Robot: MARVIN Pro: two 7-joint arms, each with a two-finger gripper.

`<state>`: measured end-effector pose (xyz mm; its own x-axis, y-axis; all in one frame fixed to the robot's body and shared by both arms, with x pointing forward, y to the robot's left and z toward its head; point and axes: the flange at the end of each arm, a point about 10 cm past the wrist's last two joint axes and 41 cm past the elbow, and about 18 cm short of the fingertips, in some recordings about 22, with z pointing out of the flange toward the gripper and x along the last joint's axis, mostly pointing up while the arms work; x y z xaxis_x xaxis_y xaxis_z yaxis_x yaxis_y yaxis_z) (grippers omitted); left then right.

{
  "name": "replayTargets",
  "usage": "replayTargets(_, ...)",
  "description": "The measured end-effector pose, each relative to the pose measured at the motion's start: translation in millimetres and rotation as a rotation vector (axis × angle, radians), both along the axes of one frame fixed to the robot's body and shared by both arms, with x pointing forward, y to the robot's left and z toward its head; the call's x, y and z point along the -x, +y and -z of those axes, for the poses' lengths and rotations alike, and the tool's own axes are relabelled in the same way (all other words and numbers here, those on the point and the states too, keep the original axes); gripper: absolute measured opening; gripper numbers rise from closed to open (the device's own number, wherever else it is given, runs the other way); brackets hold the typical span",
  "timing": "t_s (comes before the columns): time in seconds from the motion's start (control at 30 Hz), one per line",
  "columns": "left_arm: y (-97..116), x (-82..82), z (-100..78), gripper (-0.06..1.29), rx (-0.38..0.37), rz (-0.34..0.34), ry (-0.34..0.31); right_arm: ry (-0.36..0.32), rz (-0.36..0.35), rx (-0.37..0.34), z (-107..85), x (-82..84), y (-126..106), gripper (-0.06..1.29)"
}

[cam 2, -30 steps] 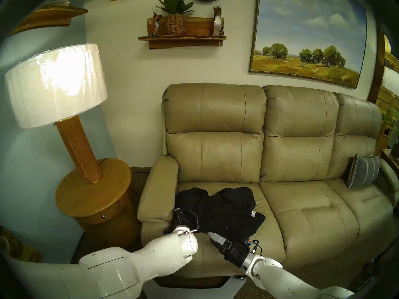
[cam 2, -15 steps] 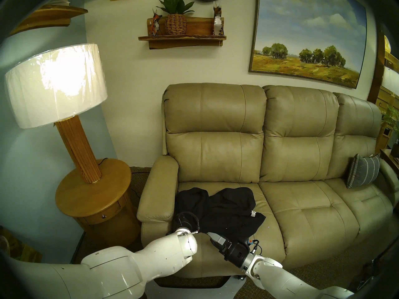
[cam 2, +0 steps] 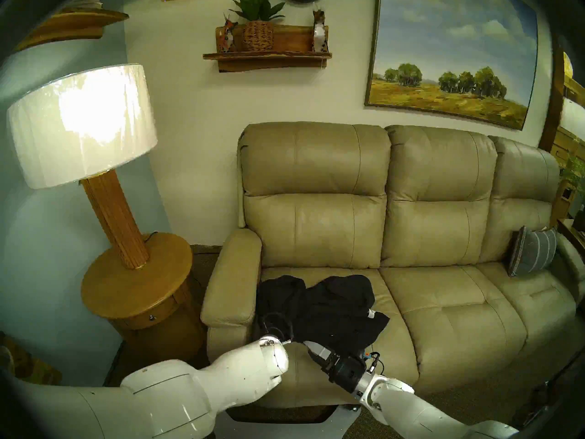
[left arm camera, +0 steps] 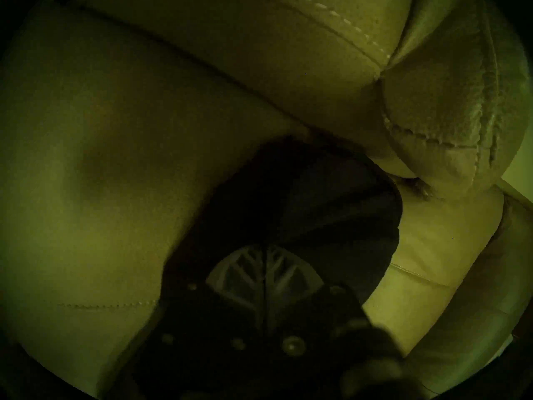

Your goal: Drape jacket on sofa arm

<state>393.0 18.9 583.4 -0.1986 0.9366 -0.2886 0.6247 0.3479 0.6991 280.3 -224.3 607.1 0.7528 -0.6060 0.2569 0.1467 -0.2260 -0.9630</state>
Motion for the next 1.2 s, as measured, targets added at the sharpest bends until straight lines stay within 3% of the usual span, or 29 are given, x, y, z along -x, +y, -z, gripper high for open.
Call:
replayTargets(0.1, -5, -9.3, -9.2, -0.03, -0.009, 0.024, -0.041, 0.0, 0.0, 0.0, -0.1, -0.1, 0, 1.23)
replayTargets(0.37, -17, -48.4, -52.1, -0.02, -0.029, 0.034, -0.231, -0.001, 0.001, -0.002, -0.4, -0.5, 0, 1.23)
replayTargets(0.57, -14, -83.5, -95.1, -0.02, -0.059, -0.028, -0.384, -0.002, 0.002, -0.002, -0.5, -0.8, 0, 1.23)
replayTargets(0.83, 45, -116.3, -122.7, -0.02, -0.214, -0.22, -0.483, -0.002, 0.003, -0.002, -0.6, -1.1, 0, 1.23)
replayTargets(1.2, 136, -113.7, -121.1, -0.02, -0.449, -0.517, -0.468, -0.003, 0.004, -0.003, -0.7, -1.4, 0, 1.23)
